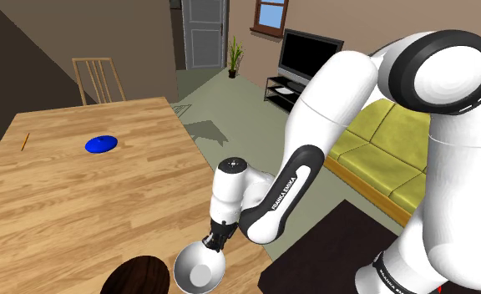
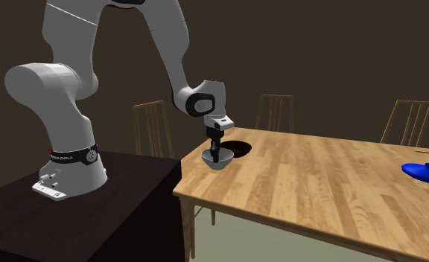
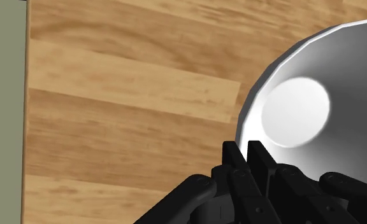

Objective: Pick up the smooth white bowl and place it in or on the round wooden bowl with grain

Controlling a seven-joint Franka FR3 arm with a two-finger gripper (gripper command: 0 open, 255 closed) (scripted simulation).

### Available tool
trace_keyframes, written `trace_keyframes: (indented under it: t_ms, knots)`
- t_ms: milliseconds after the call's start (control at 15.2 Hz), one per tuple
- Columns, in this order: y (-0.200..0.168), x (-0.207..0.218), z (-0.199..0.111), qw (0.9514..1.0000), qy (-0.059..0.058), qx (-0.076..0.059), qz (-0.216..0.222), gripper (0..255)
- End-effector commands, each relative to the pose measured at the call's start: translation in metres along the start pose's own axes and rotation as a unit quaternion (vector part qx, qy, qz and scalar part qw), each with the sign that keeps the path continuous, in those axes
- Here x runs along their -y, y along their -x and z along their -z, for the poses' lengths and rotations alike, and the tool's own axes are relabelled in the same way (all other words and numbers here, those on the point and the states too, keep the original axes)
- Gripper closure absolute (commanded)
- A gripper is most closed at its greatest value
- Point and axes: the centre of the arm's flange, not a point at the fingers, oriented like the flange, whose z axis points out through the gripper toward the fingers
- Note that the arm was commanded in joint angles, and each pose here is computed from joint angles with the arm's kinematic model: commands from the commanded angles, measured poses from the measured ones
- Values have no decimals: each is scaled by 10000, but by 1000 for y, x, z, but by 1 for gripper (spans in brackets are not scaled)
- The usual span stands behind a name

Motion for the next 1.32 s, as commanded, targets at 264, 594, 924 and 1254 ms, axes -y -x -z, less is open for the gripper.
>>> trace_keyframes:
  t_ms: [264, 594, 924, 1254]
  knots:
    - [0, 2, 15, 10000, 1, 5, 3, 255]
    - [0, 4, 42, 10000, 1, 5, 3, 255]
    - [0, 7, 68, 10000, 1, 5, 3, 255]
    - [-1, 9, 94, 10000, 1, 5, 3, 255]
